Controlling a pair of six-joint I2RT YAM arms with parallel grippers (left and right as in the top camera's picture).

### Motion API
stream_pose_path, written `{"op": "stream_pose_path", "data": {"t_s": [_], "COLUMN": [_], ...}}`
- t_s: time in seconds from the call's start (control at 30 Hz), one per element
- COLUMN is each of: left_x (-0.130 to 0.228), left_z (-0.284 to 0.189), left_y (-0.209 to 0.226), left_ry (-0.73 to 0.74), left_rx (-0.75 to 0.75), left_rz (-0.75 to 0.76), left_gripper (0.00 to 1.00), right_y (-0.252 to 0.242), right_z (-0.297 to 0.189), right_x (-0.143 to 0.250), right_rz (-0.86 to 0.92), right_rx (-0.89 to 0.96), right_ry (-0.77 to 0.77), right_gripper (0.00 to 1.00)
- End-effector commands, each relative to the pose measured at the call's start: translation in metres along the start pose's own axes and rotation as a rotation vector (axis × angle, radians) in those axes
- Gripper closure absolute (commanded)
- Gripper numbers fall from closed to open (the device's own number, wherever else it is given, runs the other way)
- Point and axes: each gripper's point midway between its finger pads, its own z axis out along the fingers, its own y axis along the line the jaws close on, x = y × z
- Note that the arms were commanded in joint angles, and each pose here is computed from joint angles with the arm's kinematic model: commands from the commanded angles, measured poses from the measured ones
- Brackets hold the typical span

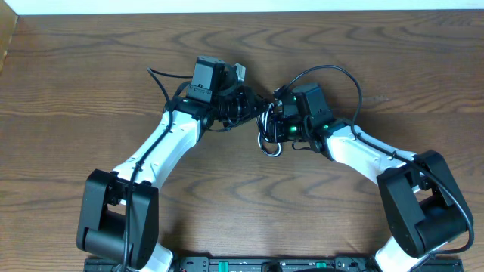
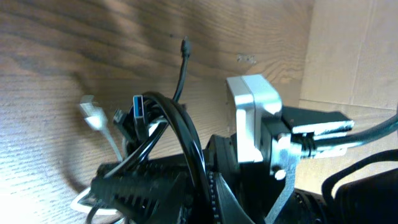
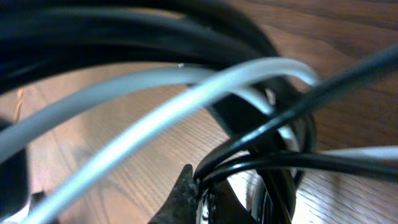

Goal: Untangle cables

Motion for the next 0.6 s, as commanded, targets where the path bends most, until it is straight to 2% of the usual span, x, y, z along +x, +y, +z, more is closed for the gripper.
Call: {"op": "stream_pose_path", "data": {"t_s": [0.0, 0.1, 0.2, 0.33, 0.57], "left_x": [-0.007, -0.008, -0.01, -0.013, -0.021], "left_z": [-0.013, -0.013, -0.014, -0.014, -0.015], "left_y": [-0.02, -0.021, -0.024, -0.027, -0.036], "left_ry": [-0.035, -0.039, -0.046, -0.058, -0.085], "left_rx": [0.052, 0.056, 0.064, 0.077, 0.113], "left_rz": [0.029, 0.034, 0.043, 0.026, -0.038], "left_gripper": [0.93, 0.92, 0.92, 0.92, 0.92], "right_y": [0.019, 0.029, 0.04, 0.038, 0.023], "right_z": [-0.008, -0.022, -0.038, -0.064, -0.09], "right_x": [0.004, -0.004, -0.01, -0.02, -0.021], "right_rz": [-0.051, -0.078, -0.126, -0.14, -0.135], "right_rx": [-0.115, -0.174, -0.223, -0.202, -0.155], "right_ry": [0.037, 0.021, 0.002, -0.036, -0.049], "right_gripper": [0.9, 0.81, 0.67, 0.51, 0.5]}}
